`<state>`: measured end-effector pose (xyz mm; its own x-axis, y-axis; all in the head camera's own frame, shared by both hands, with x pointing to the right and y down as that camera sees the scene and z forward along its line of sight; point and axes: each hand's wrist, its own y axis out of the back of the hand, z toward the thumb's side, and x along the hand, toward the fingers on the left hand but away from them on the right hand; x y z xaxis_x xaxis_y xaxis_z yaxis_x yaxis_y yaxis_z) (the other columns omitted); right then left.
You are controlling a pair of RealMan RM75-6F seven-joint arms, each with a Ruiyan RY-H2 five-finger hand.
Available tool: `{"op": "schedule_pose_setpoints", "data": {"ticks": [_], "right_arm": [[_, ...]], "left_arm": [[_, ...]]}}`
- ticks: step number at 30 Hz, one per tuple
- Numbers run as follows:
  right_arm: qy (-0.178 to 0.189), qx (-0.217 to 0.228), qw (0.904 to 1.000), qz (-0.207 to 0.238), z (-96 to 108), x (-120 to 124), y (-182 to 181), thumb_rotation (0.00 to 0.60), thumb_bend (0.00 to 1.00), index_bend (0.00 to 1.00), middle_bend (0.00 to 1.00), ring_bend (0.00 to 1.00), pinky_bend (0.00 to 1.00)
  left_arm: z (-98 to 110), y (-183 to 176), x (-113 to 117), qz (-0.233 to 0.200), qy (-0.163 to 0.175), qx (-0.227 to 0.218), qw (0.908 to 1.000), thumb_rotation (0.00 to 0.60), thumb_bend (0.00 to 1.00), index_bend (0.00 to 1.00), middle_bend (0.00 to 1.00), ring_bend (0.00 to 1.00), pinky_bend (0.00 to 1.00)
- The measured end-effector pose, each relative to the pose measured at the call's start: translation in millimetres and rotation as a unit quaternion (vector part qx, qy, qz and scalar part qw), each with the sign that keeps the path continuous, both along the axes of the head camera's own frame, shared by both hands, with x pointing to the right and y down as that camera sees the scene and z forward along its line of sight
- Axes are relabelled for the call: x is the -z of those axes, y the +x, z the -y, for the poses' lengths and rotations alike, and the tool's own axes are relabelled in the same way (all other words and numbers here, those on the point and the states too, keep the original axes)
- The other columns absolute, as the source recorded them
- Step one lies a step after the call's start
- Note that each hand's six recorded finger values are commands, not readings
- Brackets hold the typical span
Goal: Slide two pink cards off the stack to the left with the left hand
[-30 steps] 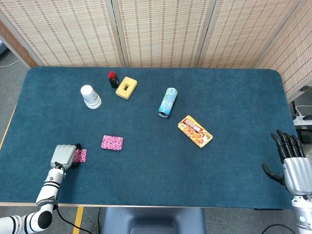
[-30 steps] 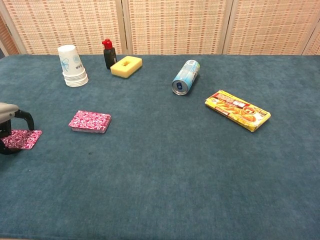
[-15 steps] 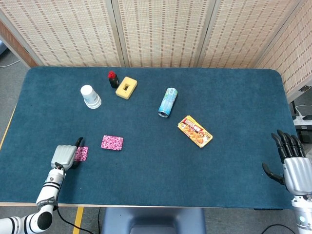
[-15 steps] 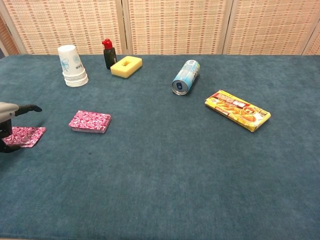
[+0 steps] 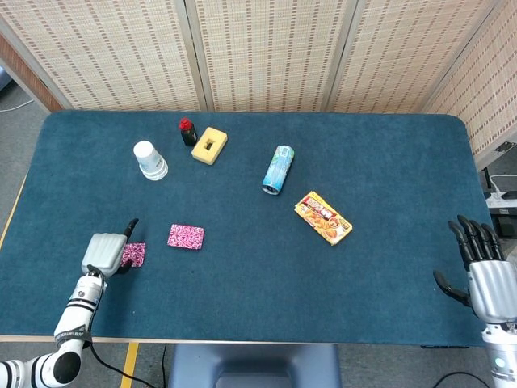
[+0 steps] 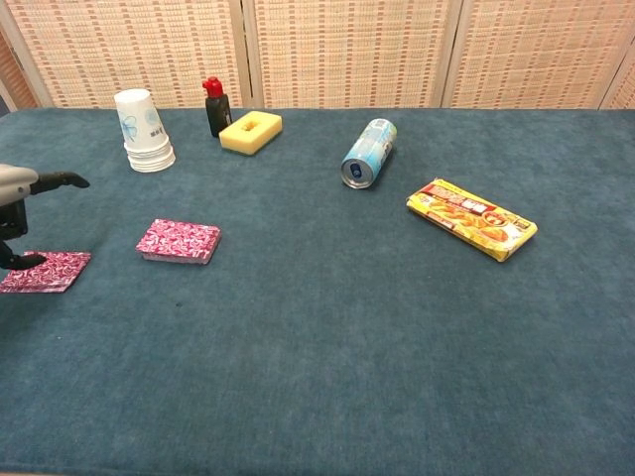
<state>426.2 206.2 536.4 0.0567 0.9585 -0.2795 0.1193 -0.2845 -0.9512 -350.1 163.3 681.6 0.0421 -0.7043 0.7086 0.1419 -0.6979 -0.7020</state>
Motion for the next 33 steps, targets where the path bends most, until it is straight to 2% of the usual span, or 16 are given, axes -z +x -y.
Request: {"op": "schedule_pose_setpoints", "data": {"ticks": [7, 12, 18, 29, 33], "right_arm": [[0.0, -0.002, 1.0, 0.002, 1.0, 0.9, 1.2, 0.6, 0.22, 0.0, 0.0, 0.0, 0.05], [0.002, -0.003, 1.0, 0.005, 1.1, 2.0, 1.4, 0.6, 0.22, 0.0, 0.0, 0.0, 0.05], [0.002, -0.003, 1.0, 0.008, 1.7, 3.1, 2.4, 0.6, 0.22, 0.0, 0.0, 0.0, 0.05], [0.002, -0.002, 1.0, 0.006, 1.3, 2.6, 2.1, 0.6, 0.22, 0.0, 0.0, 0.0, 0.05], [0.001, 0.0, 1.0, 0.005, 0.7, 2.2, 1.7, 0.6, 0.22, 0.0, 0.0, 0.0, 0.05]], "left_arm": [[12.9, 34.3, -3.2, -0.034, -0.018, -0.035, 0.9986, 0.6, 0.32, 0.03, 1.0, 1.0, 1.0], [16.7, 44.9, -9.5, -0.041, -0.027, -0.037, 0.9981, 0.6, 0.34, 0.06, 1.0, 1.0, 1.0], [19.6, 57.2, -22.4, -0.051, -0.053, -0.037, 0.9966, 0.6, 0.38, 0.12, 1.0, 1.0, 1.0], [28.5, 69.1, -28.1, -0.038, -0.049, -0.07, 0.9956, 0.6, 0.39, 0.21, 1.0, 1.0, 1.0], [33.3, 70.4, -26.2, -0.037, -0.054, -0.075, 0.9951, 0.6, 0.39, 0.28, 1.0, 1.0, 1.0]]}}
